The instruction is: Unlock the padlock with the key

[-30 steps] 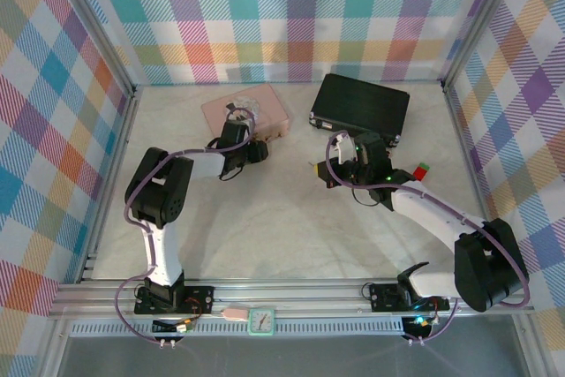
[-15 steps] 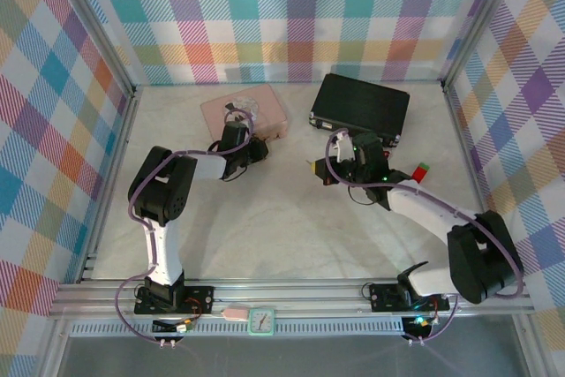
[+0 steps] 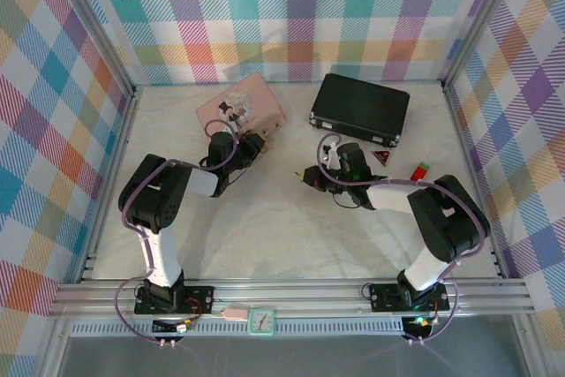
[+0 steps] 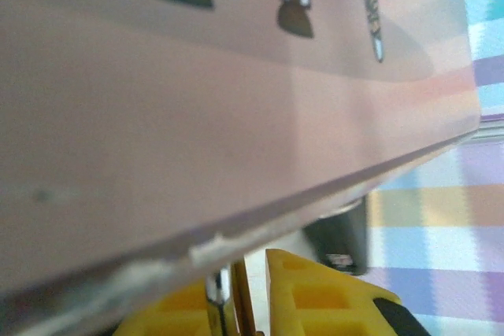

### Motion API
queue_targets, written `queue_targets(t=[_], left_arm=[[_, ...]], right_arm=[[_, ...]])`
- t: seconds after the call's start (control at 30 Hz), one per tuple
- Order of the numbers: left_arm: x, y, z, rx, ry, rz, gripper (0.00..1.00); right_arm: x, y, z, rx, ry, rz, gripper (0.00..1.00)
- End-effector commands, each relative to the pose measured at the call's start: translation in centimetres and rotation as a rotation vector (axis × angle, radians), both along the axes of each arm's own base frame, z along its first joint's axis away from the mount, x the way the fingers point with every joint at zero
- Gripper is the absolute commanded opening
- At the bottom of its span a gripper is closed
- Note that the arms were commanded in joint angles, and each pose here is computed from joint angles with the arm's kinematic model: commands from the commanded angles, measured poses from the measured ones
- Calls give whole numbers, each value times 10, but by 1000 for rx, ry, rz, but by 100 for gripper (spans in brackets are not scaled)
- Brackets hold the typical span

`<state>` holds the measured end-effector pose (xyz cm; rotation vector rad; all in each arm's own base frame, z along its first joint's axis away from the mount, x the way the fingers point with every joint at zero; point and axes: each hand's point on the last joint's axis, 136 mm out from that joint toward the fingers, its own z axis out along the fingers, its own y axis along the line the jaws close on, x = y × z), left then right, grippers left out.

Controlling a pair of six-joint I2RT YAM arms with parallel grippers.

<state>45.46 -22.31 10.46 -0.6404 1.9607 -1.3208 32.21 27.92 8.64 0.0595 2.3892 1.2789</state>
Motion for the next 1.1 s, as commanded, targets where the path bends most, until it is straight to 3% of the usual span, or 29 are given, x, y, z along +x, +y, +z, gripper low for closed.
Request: queue_targets(t=[0.0, 0.37, 1.07], left_arm=[[-24, -30, -8, -269, 138, -79, 0], [-42, -53, -11, -314, 147, -95, 0], [-45, -52, -8, -300, 138, -86, 0]], right_arm=[[8, 25, 26, 149, -9, 25, 0], [25, 43, 40, 229, -55, 53, 0], [31, 33, 67, 225, -165, 10, 0]])
